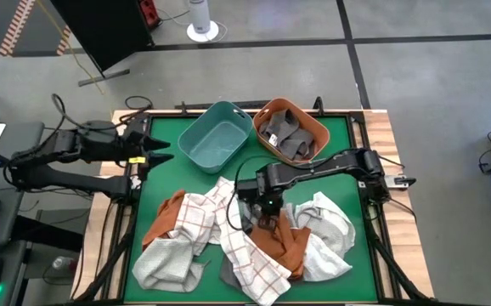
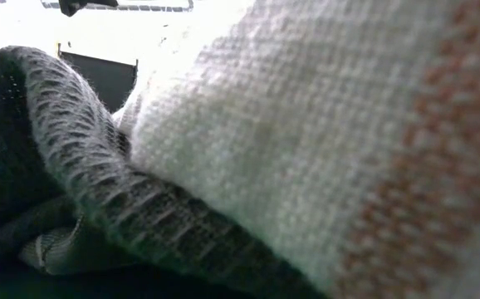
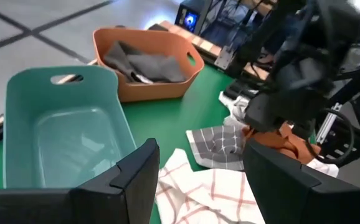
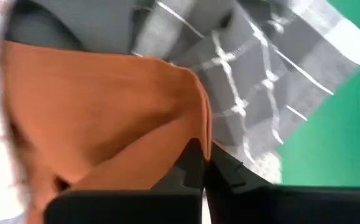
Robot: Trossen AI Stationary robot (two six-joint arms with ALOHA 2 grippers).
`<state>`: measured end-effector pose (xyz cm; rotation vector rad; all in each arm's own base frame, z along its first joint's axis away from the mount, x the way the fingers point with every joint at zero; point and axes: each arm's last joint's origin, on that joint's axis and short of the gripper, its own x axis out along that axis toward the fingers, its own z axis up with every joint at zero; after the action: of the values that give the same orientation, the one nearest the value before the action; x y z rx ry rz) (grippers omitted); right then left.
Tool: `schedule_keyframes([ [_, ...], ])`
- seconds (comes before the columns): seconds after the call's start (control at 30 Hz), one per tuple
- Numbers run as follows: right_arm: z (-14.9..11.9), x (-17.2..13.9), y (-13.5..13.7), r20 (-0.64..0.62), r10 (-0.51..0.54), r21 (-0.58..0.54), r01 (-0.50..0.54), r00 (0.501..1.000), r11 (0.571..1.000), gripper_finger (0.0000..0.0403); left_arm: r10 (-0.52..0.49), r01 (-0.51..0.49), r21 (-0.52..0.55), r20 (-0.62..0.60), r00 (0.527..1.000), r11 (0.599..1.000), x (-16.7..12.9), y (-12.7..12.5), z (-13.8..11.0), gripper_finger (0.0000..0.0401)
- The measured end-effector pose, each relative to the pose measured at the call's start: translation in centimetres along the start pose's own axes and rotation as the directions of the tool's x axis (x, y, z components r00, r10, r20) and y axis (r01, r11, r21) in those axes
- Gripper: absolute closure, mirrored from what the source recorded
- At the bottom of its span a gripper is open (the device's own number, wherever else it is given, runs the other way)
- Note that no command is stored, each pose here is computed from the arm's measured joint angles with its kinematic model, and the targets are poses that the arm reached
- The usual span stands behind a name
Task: Sort towels by color in basket
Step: Put the orange towel into the orange bin
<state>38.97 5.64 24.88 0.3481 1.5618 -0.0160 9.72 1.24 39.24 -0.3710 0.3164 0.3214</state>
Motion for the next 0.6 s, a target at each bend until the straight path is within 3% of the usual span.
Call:
schedule_keyframes([
  [0.2, -0.8, -4.0, -2.5, 0.061, 0.048, 0.061, -0.052, 0.997, 0.997, 0.0383, 0.007, -0.007, 0.005, 0.007, 1.000, 1.000, -0.1, 0.1, 0.0, 0.0182],
  [0.37, -2.9, -11.4, -5.3, 0.292, 0.024, 0.163, -0.074, 0.956, 0.984, 0.0385, 0.048, -0.048, 0.018, 0.016, 0.999, 0.999, 0.1, 0.1, 0.1, 0.0182],
  [0.47, -4.9, -16.6, -7.0, 0.513, -0.020, 0.200, -0.097, 0.858, 0.975, 0.0385, 0.059, -0.060, 0.020, 0.028, 0.998, 0.998, 0.4, 0.0, 0.2, 0.0182],
  [0.53, -6.4, -19.8, -7.8, 0.661, -0.036, 0.197, -0.128, 0.750, 0.972, 0.0385, 0.056, -0.056, 0.016, 0.045, 0.997, 0.998, 0.6, -0.1, 0.4, 0.0182],
  [0.6, -8.1, -22.8, -8.3, 0.797, -0.022, 0.142, -0.152, 0.604, 0.978, 0.0386, 0.048, -0.049, 0.011, 0.065, 0.997, 0.999, 0.9, -0.3, 0.7, 0.0182],
])
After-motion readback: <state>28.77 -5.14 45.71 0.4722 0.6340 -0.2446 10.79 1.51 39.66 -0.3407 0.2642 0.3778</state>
